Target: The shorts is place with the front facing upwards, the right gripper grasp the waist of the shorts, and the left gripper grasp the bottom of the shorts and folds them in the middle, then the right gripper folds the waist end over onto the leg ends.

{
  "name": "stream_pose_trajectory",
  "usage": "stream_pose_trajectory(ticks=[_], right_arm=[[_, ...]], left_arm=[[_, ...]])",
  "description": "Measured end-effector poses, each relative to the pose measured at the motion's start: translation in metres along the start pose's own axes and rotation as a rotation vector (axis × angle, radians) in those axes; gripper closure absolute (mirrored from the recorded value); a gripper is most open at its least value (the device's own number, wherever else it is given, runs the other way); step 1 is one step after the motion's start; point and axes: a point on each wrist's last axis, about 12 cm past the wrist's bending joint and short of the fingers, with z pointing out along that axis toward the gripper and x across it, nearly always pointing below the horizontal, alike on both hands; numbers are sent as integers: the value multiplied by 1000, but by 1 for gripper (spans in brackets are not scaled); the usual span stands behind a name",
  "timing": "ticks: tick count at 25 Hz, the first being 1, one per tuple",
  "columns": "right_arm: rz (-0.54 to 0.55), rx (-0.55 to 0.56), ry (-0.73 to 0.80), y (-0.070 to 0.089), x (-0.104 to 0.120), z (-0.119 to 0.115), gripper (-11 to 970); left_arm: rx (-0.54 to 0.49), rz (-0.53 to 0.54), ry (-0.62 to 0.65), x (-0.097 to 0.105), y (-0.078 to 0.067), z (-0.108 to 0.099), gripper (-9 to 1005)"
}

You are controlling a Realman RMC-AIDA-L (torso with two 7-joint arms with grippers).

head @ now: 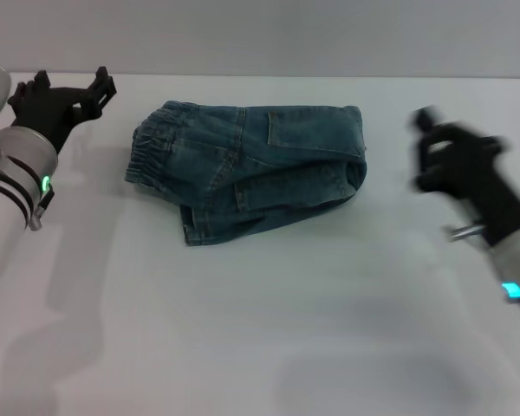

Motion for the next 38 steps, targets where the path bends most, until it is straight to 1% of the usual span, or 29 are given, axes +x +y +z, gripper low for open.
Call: stream_pose_trajectory(ticks=[3,5,6,7,8,10,11,12,13,15,18,21,26,38], right_arm=[[18,187,-115,-29,-8,-25,834],[7,303,-158,-48,-10,-44,828],[-3,348,-165,-56,-9,-53,826],[-33,405,-171,-67,-7,-69,823],[-33,405,-171,-67,-7,-69,821],[-54,417,-177,-72,-6,-79,816],[-58,420,-179,-73,-6,-83,813],[-57,422,-178,-73,-5,-85,811],[-56,423,-176,-72,-4,-87,808],[-56,414,-170,-70,-3,-88,720],[-54,393,-160,-67,-1,-86,589],[-55,392,-152,-67,0,-87,564],[-62,382,-137,-66,2,-89,523],[-82,361,-118,-64,4,-91,523]], left_arm=[[-49,43,-106,3,-3,-12,148],[-65,66,-217,8,-6,-25,149],[-46,85,-302,13,-9,-34,150],[-20,97,-368,15,-11,-41,151],[37,113,-461,19,-13,-49,151],[162,162,-551,32,-8,-58,153],[192,172,-565,34,-4,-59,153],[217,172,-577,36,3,-62,154],[215,172,-576,38,10,-63,155],[170,165,-541,42,25,-63,156],[135,173,-470,51,32,-63,179],[124,194,-434,56,35,-63,201],[103,186,-391,64,40,-67,200],[104,191,-328,69,40,-62,200]])
